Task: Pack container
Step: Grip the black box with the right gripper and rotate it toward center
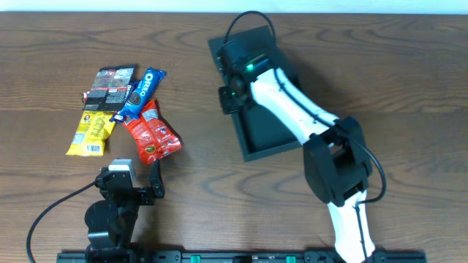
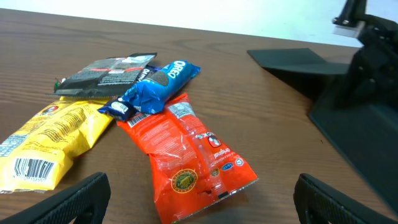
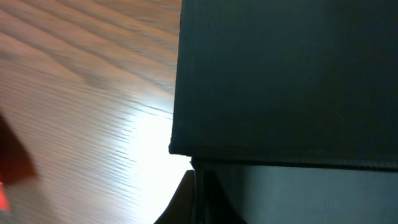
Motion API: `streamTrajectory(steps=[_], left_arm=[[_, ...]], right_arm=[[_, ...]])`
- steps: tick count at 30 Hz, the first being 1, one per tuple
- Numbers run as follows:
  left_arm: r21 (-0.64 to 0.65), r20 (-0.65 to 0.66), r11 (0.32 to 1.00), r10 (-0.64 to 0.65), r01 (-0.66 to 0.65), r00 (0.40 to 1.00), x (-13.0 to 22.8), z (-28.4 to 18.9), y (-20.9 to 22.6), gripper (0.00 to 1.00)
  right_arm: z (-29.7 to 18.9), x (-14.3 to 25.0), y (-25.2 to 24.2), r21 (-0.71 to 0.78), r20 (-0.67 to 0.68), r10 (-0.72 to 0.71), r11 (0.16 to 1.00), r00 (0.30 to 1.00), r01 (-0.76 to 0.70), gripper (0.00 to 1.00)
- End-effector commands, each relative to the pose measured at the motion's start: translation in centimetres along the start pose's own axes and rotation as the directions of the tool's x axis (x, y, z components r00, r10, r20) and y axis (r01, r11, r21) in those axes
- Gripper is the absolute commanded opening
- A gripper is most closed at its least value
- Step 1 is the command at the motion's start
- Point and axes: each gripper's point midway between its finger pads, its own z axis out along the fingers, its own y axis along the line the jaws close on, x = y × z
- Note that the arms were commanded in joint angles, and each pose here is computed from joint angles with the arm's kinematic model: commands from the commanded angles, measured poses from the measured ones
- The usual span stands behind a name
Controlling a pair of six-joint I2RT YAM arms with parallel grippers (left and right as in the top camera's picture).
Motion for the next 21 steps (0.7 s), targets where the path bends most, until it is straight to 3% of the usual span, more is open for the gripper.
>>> streamTrajectory(steps=[1,9,21], left_arm=[[0.006,-0.026,1.000,0.016,-0.016,1.000,1.1,0.3,0.0,0.95],[0.006,-0.026,1.000,0.016,-0.016,1.000,1.1,0.3,0.0,0.95],[0.006,-0.026,1.000,0.016,-0.016,1.000,1.1,0.3,0.0,0.95]], right_arm=[[0.8,0.5,2.1,-0.033,-0.006,0.149,0.988,0.989,-0.150,0.01],[0.7,-1.2,1.9,-0.017,0.082,0.306,0.952,0.948,-0.306,0.01],[0.5,-3.3,1.9,-0.038,0.173,0.333,0.943,0.927,-0.331,0.01]])
